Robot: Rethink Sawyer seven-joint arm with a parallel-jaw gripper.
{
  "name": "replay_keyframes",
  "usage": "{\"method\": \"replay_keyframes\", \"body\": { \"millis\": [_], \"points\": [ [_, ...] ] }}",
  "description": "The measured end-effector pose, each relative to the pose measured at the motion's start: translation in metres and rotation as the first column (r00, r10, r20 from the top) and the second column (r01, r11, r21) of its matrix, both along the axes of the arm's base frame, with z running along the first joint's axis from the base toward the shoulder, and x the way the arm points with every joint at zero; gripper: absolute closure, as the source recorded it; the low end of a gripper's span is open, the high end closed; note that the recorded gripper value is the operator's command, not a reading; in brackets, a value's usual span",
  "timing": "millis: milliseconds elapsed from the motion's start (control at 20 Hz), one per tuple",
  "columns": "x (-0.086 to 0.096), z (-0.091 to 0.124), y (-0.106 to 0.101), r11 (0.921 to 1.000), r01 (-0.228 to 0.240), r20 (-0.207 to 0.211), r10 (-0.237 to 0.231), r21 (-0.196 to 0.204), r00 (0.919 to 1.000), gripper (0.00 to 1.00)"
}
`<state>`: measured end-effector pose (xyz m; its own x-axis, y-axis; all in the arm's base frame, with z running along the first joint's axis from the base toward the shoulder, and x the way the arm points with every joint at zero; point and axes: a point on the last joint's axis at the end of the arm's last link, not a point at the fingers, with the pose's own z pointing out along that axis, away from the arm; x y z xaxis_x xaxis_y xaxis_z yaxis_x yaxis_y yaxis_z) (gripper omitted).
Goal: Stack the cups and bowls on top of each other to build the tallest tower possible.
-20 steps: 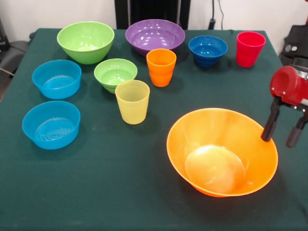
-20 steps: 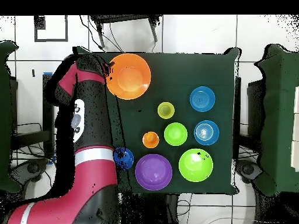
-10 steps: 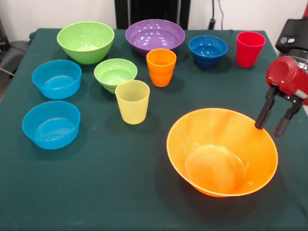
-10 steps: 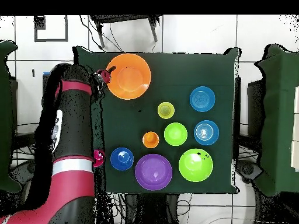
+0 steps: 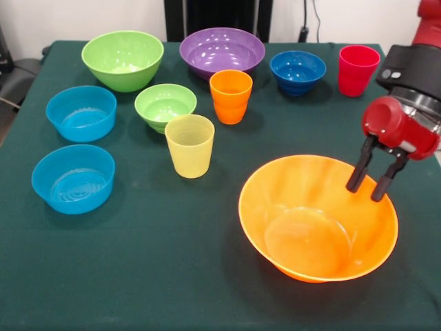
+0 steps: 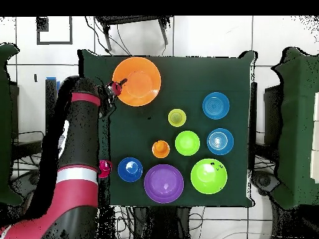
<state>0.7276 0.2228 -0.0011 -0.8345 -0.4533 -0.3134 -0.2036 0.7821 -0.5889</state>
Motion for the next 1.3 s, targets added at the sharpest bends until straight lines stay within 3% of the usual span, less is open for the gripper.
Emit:
{"method": "replay_keyframes", "body": {
  "millis": [400,1300],
  "points": [
    [-0.019,-0.024,0.003,0.9993,-0.006,-0.012,0.006,-0.037,0.9999,0.0],
    [-0.017,-0.017,0.008,0.9986,0.052,-0.008,-0.052,0.011,0.9986,0.0]
  ]
}}
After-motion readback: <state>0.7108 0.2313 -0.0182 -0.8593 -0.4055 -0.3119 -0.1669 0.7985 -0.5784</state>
